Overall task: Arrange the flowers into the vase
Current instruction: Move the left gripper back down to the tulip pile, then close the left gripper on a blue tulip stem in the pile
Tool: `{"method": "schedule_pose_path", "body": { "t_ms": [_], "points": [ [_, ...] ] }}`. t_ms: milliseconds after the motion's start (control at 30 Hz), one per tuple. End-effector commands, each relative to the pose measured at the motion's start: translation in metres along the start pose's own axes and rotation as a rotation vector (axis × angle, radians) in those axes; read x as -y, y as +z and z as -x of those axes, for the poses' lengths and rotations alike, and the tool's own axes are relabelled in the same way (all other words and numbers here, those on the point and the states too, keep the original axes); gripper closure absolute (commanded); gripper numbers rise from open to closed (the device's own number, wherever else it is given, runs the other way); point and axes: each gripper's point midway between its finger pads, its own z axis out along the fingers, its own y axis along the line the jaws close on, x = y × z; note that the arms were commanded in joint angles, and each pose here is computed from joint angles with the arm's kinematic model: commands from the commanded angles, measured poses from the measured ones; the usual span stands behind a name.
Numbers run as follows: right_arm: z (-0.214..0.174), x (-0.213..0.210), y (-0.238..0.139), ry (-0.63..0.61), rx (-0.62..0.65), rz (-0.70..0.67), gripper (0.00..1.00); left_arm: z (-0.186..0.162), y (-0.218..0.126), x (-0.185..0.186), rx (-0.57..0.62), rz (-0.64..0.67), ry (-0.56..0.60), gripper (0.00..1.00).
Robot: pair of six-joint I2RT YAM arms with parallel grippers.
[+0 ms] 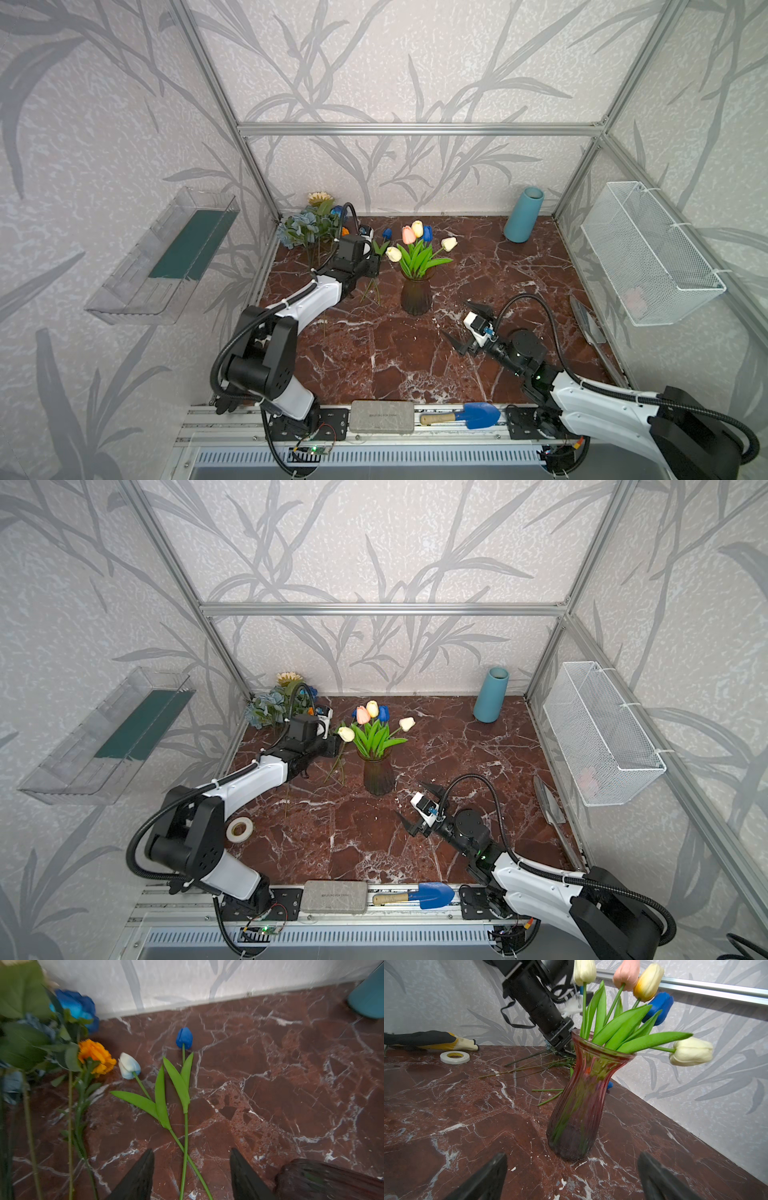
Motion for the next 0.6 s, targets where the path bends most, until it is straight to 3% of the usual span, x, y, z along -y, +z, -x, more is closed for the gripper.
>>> {"method": "schedule_pose_path", "body": {
  "t_ms": [0,133,567],
  "points": [
    [0.022,0.004,0.001,0.007,0.068,-0.012,0.02,-0.036,0.014,0.001,-0.252,-0.005,0.013,0.47],
    [0.023,0.005,0.0,0.003,0.072,-0.019,0.02,-0.052,0.035,-0.002,-0.415,0.015,0.04,0.61],
    [0.025,0.006,-0.004,0.004,0.076,-0.023,0.02,-0.062,0.071,-0.014,-0.54,0.083,0.09,0.58]
  ]
}}
